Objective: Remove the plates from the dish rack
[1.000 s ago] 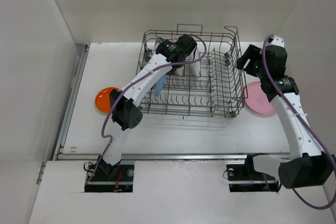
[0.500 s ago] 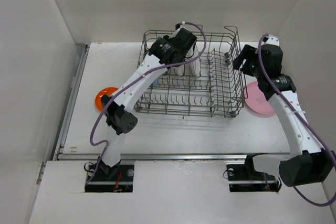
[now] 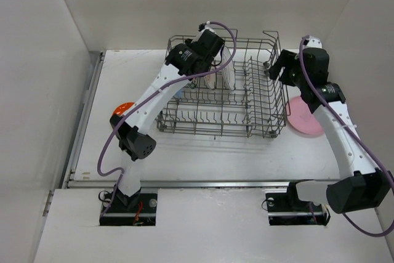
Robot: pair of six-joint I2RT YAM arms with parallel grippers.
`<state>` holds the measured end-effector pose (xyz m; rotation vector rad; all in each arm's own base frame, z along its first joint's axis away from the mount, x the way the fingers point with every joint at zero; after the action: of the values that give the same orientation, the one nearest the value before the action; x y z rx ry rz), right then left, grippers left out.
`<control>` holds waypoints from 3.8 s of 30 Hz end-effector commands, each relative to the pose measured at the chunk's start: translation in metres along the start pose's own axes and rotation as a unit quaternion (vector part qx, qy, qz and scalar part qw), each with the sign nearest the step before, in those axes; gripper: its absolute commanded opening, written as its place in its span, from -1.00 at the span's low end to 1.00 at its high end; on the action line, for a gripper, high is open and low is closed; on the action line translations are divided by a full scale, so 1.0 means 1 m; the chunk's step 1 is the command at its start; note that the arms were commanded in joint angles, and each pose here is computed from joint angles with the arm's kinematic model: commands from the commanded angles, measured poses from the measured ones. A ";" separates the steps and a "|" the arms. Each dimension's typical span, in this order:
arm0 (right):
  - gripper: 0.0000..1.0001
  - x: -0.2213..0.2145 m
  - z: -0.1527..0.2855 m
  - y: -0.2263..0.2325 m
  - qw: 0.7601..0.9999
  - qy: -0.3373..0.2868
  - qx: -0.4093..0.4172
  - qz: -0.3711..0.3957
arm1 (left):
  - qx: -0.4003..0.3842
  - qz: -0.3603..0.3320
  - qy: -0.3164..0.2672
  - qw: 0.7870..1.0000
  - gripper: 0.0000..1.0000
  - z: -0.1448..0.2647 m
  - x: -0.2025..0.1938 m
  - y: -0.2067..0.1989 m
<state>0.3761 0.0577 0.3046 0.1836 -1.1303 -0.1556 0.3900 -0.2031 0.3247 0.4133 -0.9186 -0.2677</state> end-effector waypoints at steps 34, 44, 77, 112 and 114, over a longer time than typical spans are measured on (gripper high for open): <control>0.54 -0.004 -0.008 0.194 0.912 0.023 0.410 0.010 | -0.598 0.248 0.046 0.761 -1.00 0.070 0.030 0.000; -0.12 -0.014 -0.024 0.207 0.903 0.041 0.427 -0.013 | -0.642 0.271 0.069 0.714 -1.00 0.061 0.027 -0.001; -1.00 0.026 -0.018 0.160 0.956 0.001 0.275 -0.099 | -0.362 0.261 0.033 0.894 1.00 0.000 0.011 0.071; -1.00 0.059 0.020 -0.085 0.962 -0.109 -0.152 -0.201 | -0.443 0.182 -0.025 0.877 1.00 0.036 0.027 0.033; -1.00 0.057 0.027 -0.104 0.950 -0.117 -0.204 -0.208 | -0.411 0.185 -0.024 0.892 1.00 0.027 0.026 0.040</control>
<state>0.3843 -0.0206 0.3037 0.1726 -1.1366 -0.6558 0.3879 -0.1973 0.3487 -0.6214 -0.7255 -0.3048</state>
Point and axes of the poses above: each gripper's point midway between its finger pads, its own z axis back along the fingers, its own y axis along the line the jaws close on, x = y × z, the point moved 1 cm from there along z, back along the fingers, and after that the axes turned 5 degrees about z, right-handed, at the moved point
